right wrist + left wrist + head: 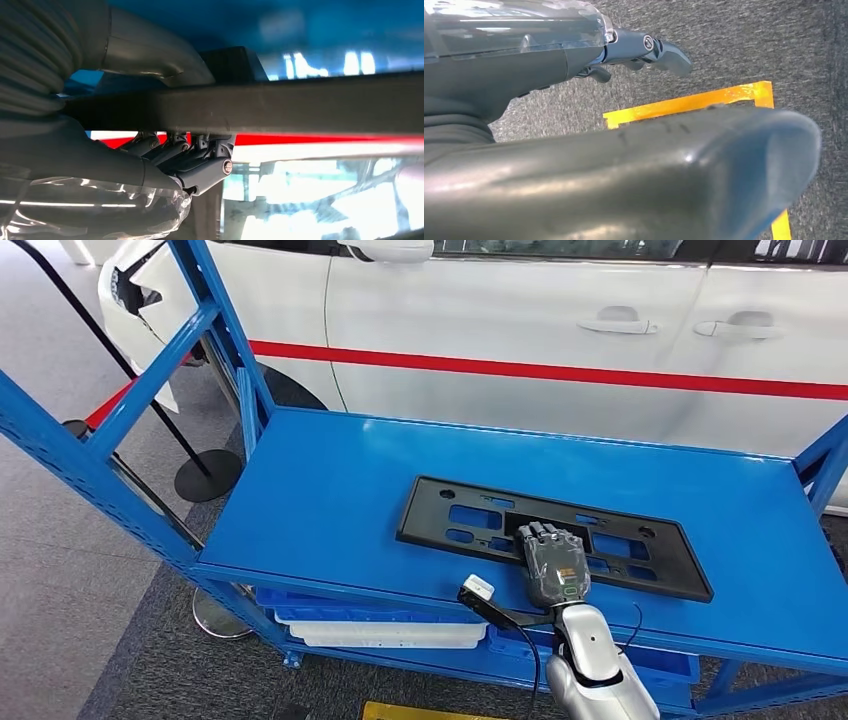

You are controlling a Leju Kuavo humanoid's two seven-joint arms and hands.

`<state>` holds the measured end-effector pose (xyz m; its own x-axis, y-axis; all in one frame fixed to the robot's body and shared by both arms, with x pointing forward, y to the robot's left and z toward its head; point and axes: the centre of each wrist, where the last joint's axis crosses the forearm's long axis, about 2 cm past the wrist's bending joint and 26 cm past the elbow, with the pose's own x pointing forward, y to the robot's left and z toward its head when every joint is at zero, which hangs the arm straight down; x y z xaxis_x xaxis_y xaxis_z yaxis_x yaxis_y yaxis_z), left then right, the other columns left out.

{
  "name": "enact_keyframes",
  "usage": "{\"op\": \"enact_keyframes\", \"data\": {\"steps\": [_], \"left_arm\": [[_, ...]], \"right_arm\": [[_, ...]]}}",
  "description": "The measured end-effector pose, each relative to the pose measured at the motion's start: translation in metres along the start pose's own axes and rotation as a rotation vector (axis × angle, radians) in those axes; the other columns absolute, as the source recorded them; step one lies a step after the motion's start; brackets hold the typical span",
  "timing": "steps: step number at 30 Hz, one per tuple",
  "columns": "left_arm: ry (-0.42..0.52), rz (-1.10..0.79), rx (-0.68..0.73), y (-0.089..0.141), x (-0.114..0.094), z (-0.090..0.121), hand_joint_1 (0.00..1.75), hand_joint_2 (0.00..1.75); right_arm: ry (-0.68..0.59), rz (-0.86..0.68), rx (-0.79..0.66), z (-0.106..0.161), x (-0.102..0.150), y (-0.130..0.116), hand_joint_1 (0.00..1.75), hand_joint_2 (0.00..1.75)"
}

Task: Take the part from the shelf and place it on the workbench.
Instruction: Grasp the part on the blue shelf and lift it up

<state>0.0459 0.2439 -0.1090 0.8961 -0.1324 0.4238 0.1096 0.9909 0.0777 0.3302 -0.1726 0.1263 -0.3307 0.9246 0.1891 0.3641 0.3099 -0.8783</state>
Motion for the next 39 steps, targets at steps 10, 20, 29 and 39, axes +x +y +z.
{"op": "enact_keyframes", "data": {"steps": [10,20,29,39], "left_arm": [[0.001,-0.002,0.015,0.0,-0.002,0.001,0.0,1.75],[-0.014,-0.014,0.015,-0.001,-0.003,0.001,0.0,1.75],[-0.018,0.023,0.02,-0.001,-0.008,0.003,0.0,1.75],[0.001,0.049,0.038,0.001,-0.006,0.002,0.0,1.75]], "right_arm": [[0.033,-0.662,-0.395,-0.01,-0.014,-0.074,1.75,1.75],[-0.043,-0.934,-0.589,0.016,-0.018,-0.115,1.75,1.75],[-0.083,-1.245,-0.742,0.074,-0.026,-0.143,1.75,1.75],[-0.093,-1.276,-0.783,0.107,-0.031,-0.153,1.75,1.75]]}}
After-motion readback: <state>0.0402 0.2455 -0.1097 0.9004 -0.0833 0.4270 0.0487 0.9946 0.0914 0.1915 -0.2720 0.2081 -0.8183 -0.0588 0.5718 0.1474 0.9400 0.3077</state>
